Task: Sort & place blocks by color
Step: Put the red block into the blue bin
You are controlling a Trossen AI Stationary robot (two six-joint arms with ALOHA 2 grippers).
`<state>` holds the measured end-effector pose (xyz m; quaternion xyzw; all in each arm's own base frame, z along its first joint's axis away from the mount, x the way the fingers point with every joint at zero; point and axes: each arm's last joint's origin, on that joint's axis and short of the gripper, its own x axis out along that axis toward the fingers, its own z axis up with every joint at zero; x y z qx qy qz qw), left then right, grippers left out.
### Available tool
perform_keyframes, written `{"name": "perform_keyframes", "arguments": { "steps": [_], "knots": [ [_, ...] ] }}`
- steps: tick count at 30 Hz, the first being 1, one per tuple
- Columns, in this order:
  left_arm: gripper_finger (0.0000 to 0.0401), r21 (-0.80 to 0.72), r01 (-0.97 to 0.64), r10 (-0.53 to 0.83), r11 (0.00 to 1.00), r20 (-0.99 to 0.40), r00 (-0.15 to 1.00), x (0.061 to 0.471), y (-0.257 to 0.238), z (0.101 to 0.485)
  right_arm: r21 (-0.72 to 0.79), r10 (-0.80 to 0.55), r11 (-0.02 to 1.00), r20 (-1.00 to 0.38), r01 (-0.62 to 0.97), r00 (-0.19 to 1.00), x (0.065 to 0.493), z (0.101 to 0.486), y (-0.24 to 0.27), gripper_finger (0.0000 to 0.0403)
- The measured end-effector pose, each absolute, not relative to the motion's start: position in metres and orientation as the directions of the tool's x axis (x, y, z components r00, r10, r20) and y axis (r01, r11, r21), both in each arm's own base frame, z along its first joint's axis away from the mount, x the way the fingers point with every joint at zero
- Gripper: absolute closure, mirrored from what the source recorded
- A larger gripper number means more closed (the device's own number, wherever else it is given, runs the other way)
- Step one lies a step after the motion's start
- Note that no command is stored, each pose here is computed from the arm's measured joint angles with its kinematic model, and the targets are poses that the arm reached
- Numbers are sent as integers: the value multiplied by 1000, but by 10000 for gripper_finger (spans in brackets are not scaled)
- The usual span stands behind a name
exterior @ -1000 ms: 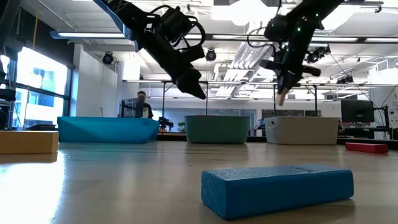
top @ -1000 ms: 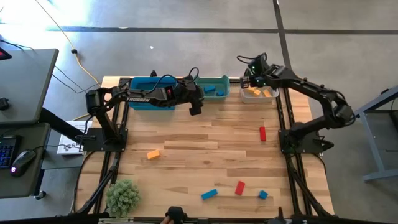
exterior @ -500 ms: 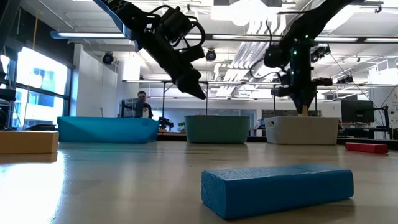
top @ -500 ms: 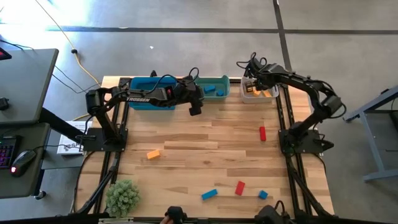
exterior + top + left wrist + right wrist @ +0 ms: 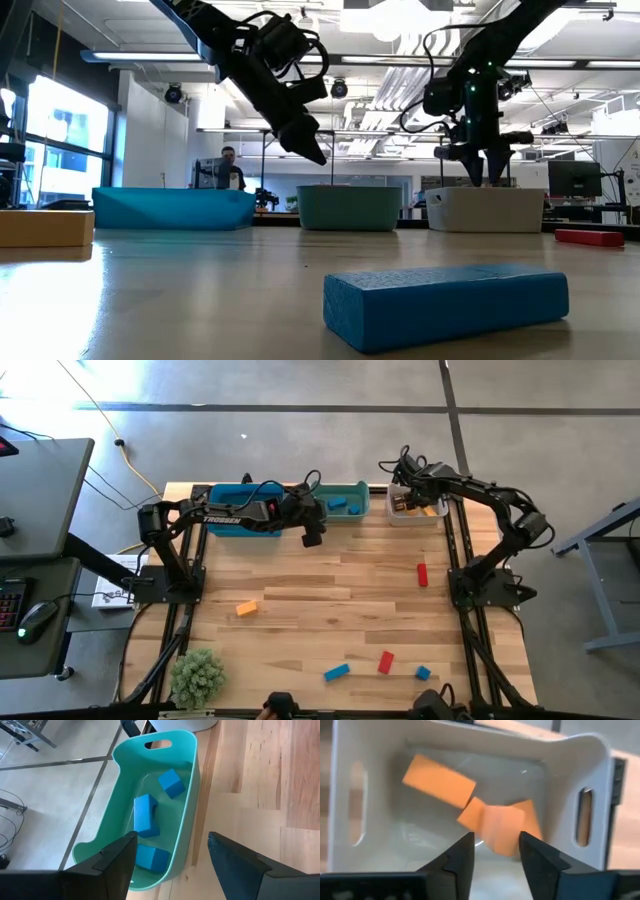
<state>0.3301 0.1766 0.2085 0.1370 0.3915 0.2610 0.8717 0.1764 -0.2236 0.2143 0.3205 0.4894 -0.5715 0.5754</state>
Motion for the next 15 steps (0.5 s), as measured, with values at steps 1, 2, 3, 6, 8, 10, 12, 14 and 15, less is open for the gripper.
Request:
{"name": "perform_keyframes", "arguments": {
  "steps": [1,2,3,6,8,10,12,14,15],
  "knots": [
    [167,443,-347,562,826,-611,557,330,176,208,-173,-330,144,-937,974,-117,177,214,-223,253],
    [167,443,-346,561,827,-614,555,330,176,208,-151,-312,141,-945,978,-101,177,214,-222,247],
    [167,443,-344,560,828,-616,554,330,176,208,-132,-293,134,-952,982,-88,177,214,-221,242],
    [167,442,-341,557,830,-623,548,329,176,207,-101,-235,114,-969,988,-72,178,217,-217,239],
    [167,441,-336,554,832,-631,542,329,176,206,-119,-231,115,-969,986,-90,180,221,-214,240],
    [167,441,-334,553,833,-635,539,328,176,206,-159,-247,130,-961,979,-124,183,226,-211,242],
    [167,441,-334,552,833,-637,538,328,176,206,-176,-275,138,-952,975,-133,188,231,-208,242],
    [167,441,-333,552,834,-638,537,328,175,206,-178,-280,147,-951,973,-131,193,237,-205,242],
    [167,441,-333,552,834,-638,537,328,175,206,-173,-284,149,-951,974,-125,196,240,-203,242]
  ]
}}
